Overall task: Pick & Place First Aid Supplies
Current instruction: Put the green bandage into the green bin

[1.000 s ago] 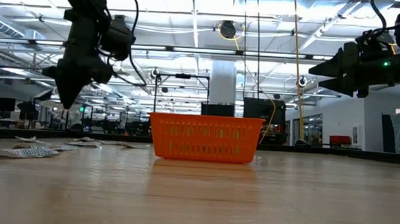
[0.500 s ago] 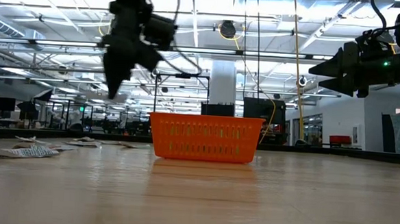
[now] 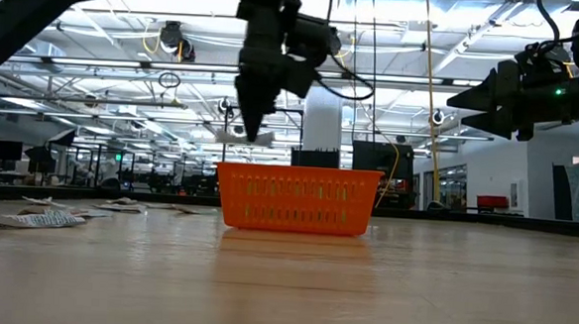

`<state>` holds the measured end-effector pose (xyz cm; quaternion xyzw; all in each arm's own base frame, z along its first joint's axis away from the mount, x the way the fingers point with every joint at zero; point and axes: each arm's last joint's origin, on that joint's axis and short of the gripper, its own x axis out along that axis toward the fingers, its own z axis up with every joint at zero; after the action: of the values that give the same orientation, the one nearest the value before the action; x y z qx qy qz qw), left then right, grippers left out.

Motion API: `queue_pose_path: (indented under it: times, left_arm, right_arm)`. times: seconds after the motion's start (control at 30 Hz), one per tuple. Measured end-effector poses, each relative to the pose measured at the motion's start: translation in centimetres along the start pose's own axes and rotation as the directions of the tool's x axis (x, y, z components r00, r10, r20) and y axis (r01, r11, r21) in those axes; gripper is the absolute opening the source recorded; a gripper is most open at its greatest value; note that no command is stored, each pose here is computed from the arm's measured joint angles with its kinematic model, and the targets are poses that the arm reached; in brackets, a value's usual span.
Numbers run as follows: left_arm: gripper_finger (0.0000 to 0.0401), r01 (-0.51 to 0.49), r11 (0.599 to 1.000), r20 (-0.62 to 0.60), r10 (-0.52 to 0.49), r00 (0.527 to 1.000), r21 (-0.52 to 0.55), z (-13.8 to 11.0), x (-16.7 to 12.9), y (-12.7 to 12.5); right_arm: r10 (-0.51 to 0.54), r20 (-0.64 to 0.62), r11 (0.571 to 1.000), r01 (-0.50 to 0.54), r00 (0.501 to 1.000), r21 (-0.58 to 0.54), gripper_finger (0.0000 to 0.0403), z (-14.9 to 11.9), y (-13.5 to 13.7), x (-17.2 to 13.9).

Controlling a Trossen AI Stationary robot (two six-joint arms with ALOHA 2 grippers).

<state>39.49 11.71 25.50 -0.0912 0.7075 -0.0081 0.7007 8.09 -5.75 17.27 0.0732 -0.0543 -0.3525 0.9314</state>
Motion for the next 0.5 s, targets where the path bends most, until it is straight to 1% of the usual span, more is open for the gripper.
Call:
queue_pose_path:
  times: [0.2,0.37,0.5]
  left_arm:
    - [0.0001,0.0,1.0,0.036,0.0,0.999,0.024,1.6,-0.5,-0.6]
    - [0.0,-0.023,0.999,0.096,0.021,0.995,0.024,3.0,0.5,-1.3]
    - [0.0,-0.035,0.998,0.16,0.027,0.987,0.051,4.0,1.2,-2.1]
  right_arm:
    - [0.0,0.0,1.0,0.0,1.0,0.0,0.0393,0.0,0.0,0.0]
    - [0.0,0.0,1.0,0.0,1.0,0.0,0.0393,0.0,0.0,0.0]
    - [0.0,0.0,1.0,0.0,1.0,0.0,0.0393,0.0,0.0,0.0]
